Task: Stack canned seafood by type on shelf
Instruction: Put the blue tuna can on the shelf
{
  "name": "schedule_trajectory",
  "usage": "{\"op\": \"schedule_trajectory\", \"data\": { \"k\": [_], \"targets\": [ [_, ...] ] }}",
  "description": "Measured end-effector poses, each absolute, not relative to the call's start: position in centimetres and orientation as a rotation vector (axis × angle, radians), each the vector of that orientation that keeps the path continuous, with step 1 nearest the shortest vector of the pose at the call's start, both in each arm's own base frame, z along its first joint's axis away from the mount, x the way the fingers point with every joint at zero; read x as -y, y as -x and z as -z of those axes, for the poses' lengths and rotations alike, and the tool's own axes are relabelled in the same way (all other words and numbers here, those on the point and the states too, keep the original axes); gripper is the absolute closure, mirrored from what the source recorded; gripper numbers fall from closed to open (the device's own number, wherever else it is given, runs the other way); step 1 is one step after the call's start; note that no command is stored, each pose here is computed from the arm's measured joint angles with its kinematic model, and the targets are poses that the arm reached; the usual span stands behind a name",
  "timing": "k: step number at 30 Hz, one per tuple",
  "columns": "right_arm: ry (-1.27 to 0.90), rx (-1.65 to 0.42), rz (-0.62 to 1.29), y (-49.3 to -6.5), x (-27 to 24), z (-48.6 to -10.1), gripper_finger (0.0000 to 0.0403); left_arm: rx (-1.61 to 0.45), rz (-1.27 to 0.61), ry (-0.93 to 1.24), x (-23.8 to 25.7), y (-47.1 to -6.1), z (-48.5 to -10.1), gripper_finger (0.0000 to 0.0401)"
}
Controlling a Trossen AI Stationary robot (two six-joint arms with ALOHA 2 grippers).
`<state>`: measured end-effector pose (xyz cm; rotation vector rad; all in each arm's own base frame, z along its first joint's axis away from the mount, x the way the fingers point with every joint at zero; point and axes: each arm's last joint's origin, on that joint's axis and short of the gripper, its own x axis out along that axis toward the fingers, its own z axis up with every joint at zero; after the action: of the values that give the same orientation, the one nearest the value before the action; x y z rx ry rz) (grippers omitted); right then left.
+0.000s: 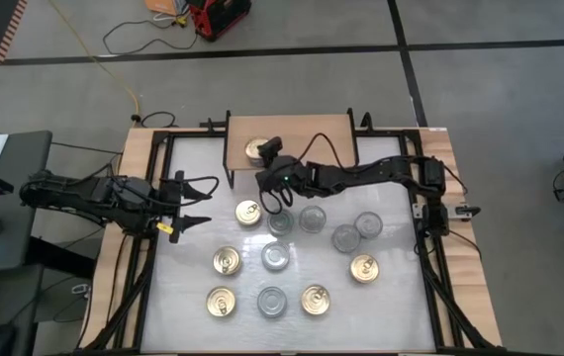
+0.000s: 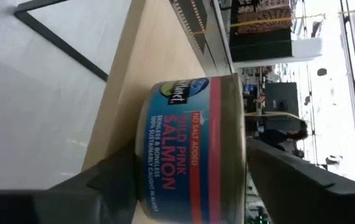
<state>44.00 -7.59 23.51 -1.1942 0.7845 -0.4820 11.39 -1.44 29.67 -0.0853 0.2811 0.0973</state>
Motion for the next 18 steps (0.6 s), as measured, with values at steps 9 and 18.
{"op": "schedule_trajectory", "data": {
  "k": [9,18],
  "targets": [
    [1.2,-0.773,0.472,-44.1,5.8,-23.7,0.0035,-0.284,-0.099,0.093,1.4,-11.4,-29.6,0.0124],
    [1.075,-0.759,0.468,-43.9,6.6,-24.4,0.0042,-0.283,-0.099,0.097,1.4,-11.4,-29.6,0.0124]
  ]
}}
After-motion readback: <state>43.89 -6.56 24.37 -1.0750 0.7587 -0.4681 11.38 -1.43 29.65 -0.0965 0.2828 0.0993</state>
